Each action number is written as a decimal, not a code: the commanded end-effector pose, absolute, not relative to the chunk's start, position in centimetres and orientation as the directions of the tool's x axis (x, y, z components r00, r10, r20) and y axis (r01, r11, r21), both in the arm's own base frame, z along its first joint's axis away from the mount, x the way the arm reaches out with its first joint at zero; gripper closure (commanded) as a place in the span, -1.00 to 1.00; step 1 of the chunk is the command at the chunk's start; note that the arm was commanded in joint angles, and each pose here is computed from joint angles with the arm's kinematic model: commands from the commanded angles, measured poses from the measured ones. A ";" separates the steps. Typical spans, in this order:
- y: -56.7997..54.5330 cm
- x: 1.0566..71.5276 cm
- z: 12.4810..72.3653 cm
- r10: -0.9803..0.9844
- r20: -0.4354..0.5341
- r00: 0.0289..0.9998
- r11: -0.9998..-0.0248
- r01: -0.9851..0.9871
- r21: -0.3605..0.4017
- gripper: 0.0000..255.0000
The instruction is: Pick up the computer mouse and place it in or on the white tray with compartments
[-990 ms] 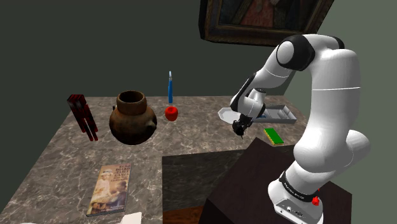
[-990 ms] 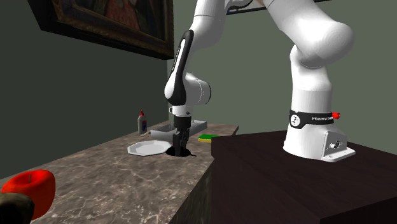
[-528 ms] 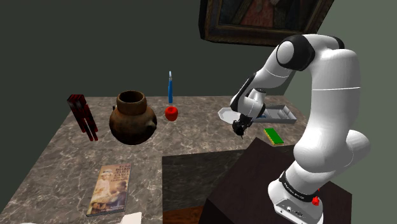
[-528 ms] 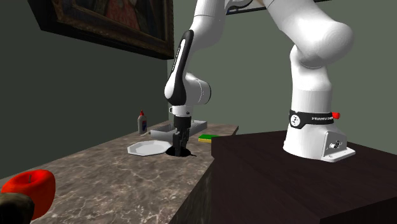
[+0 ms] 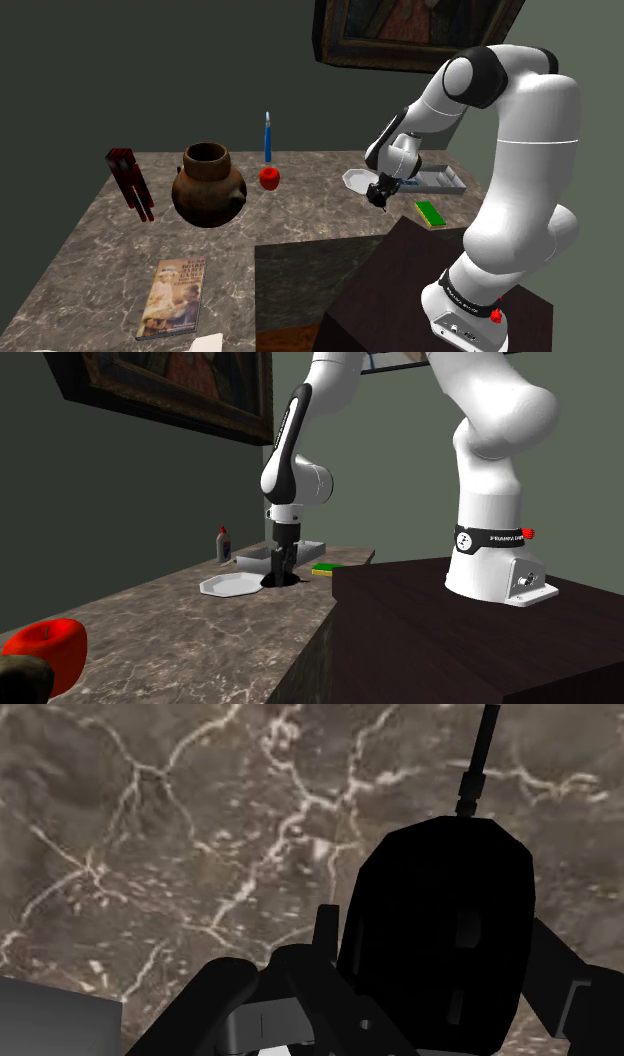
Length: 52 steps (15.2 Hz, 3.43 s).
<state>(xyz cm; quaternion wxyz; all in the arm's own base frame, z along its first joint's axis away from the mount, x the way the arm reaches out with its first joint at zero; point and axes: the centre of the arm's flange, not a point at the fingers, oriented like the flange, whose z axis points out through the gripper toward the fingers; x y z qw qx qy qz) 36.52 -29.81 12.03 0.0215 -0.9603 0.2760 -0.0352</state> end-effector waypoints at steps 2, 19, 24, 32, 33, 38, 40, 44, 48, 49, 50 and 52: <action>-29.8 36.5 13.6 -0.532 0.056 0.845 -0.847 -0.529 -0.061 1.00; -32.4 35.9 21.0 -0.532 0.056 0.845 -0.847 -0.529 -0.061 1.00; -38.8 34.5 20.9 -0.532 0.056 0.845 -0.847 -0.529 -0.061 1.00; -49.1 32.2 20.8 -0.532 0.056 0.845 -0.847 -0.529 -0.061 1.00; -50.4 31.9 20.7 -0.532 0.056 0.845 -0.847 -0.529 -0.061 1.00; -56.9 30.5 20.6 -0.532 0.056 0.845 -0.847 -0.529 -0.061 1.00; -59.4 29.9 20.6 -0.532 0.056 0.845 -0.847 -0.529 -0.061 1.00; -65.4 28.6 20.5 -0.532 0.056 0.845 -0.847 -0.529 -0.061 1.00; -65.4 28.6 18.4 -0.532 0.056 0.845 -0.847 -0.529 -0.061 1.00; -65.4 28.6 17.9 -0.532 0.056 0.845 -0.847 -0.529 -0.061 1.00; -65.4 28.6 17.3 -0.532 0.056 0.845 -0.847 -0.529 -0.061 1.00; -65.4 28.6 16.3 -0.532 0.056 0.845 -0.847 -0.529 -0.061 1.00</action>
